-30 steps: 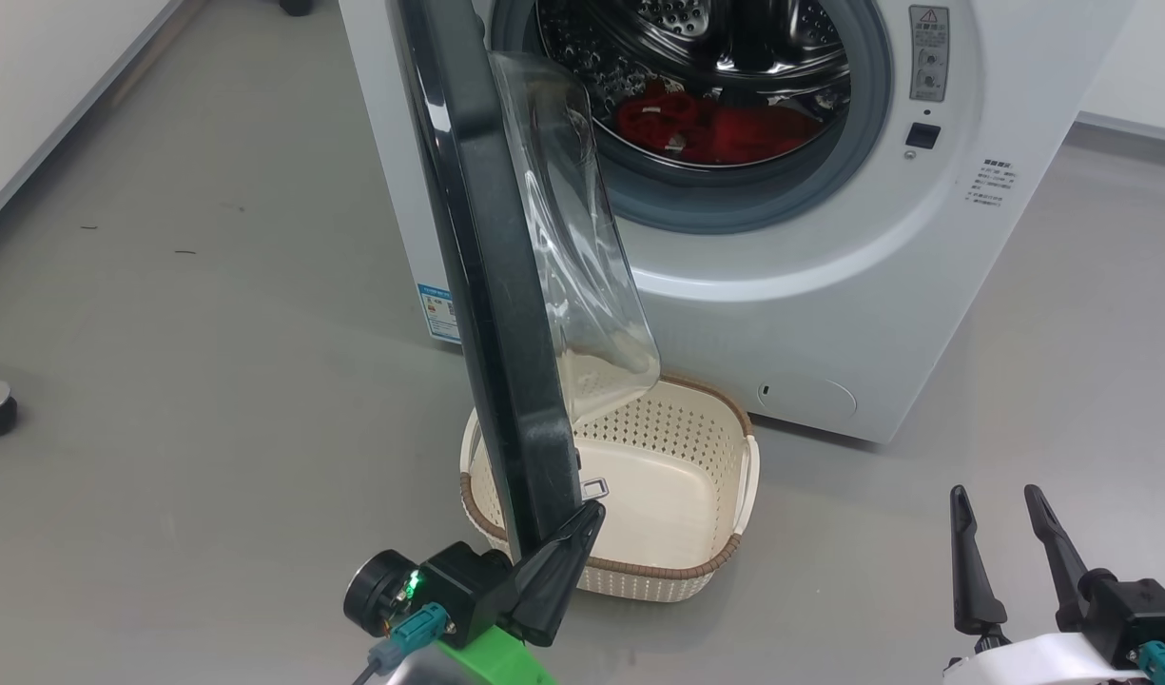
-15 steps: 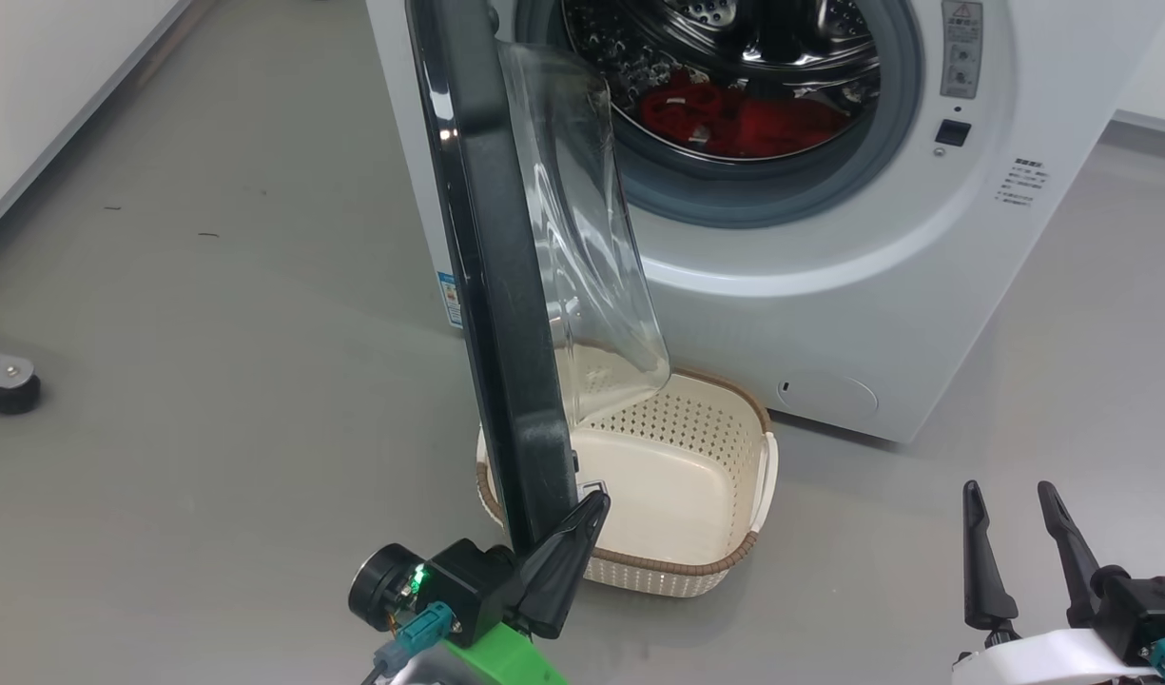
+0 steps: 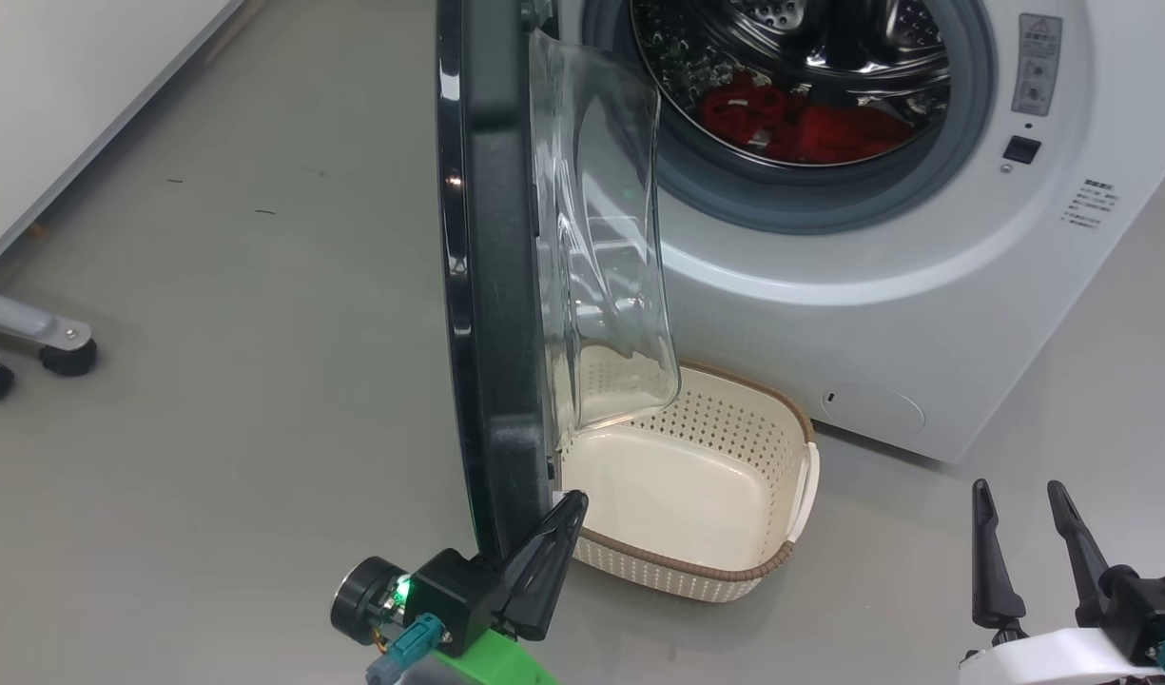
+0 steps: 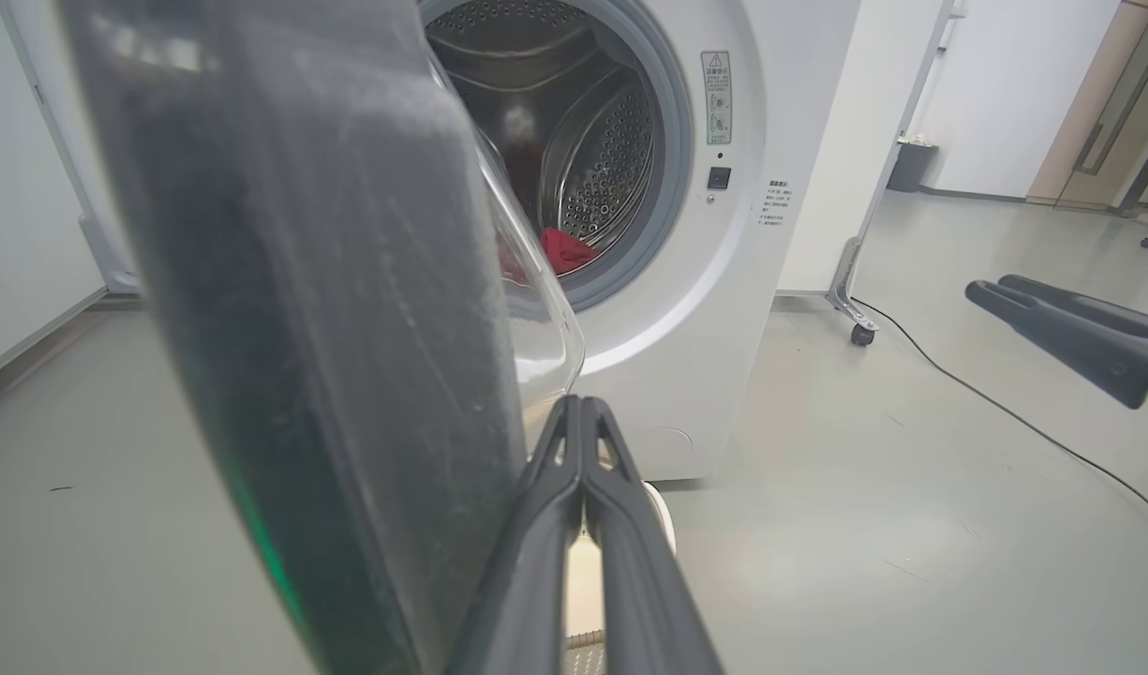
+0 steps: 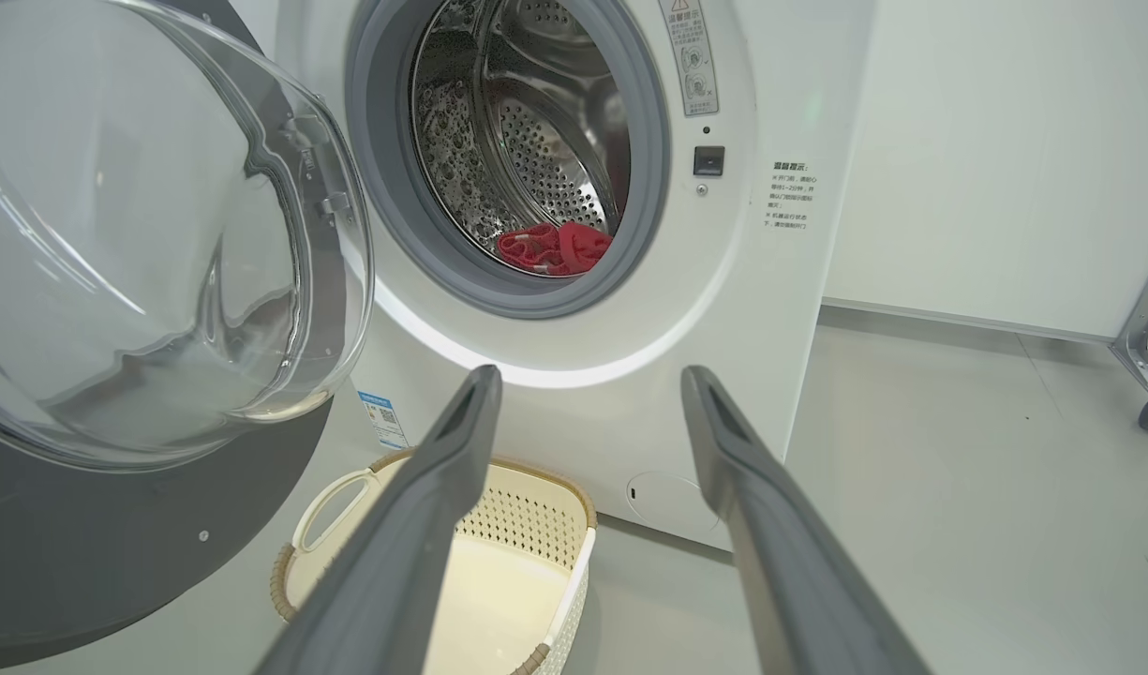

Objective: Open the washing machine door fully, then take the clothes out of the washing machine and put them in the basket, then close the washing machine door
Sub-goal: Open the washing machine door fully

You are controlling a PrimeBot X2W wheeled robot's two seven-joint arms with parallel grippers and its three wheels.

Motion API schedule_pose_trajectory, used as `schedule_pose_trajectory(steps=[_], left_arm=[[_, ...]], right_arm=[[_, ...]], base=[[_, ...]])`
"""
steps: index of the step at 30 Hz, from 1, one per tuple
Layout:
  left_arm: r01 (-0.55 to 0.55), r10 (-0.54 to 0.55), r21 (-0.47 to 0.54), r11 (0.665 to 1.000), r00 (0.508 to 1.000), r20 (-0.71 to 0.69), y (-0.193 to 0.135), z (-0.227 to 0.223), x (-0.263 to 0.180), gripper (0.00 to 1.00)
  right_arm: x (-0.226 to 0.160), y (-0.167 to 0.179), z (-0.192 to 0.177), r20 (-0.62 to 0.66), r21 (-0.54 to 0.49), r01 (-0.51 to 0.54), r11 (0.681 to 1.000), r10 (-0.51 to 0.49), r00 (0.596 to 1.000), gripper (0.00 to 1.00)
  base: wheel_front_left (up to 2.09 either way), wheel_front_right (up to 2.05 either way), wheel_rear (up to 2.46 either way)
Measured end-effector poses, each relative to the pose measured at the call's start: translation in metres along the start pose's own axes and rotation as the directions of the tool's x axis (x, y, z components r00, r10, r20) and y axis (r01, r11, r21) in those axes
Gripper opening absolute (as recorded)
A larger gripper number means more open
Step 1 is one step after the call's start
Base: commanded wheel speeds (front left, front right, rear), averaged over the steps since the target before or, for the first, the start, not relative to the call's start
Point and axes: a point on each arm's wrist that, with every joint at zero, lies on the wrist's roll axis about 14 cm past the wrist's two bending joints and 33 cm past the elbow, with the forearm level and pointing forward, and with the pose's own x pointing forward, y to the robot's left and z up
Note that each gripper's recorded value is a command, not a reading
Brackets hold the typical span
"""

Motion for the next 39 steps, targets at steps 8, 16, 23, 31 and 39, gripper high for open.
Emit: schedule_pose_trajectory(steps=[8,16,23,31,39], left_arm=[[-0.081,0.081,0.014,0.997,0.997,0.012,0.021,0.004,-0.010,0.00],[-0.178,0.177,0.051,0.983,0.984,0.019,0.052,0.007,-0.017,0.00],[-0.264,0.262,0.061,0.963,0.964,0.035,0.082,0.014,-0.020,0.00],[-0.354,0.353,0.070,0.932,0.935,0.032,0.115,0.014,-0.023,0.00],[-0.448,0.446,0.052,0.892,0.894,0.042,0.151,0.016,-0.026,0.00]], right_arm=[[0.006,0.013,-0.004,-0.012,-0.012,-0.048,0.999,0.048,0.999,1.00],[0.010,0.019,-0.006,-0.015,-0.006,-0.067,0.998,0.066,0.998,1.00],[0.012,0.019,-0.008,-0.019,0.002,-0.070,0.998,0.070,0.997,1.00],[0.015,0.012,-0.006,-0.008,-0.009,-0.053,0.999,0.053,0.999,1.00],[0.014,0.002,-0.004,-0.001,-0.008,-0.026,1.000,0.026,1.000,1.00]], base=[[0.00,0.00,0.00],[0.00,0.00,0.00],[0.00,0.00,0.00],[0.00,0.00,0.00],[0.00,0.00,0.00]])
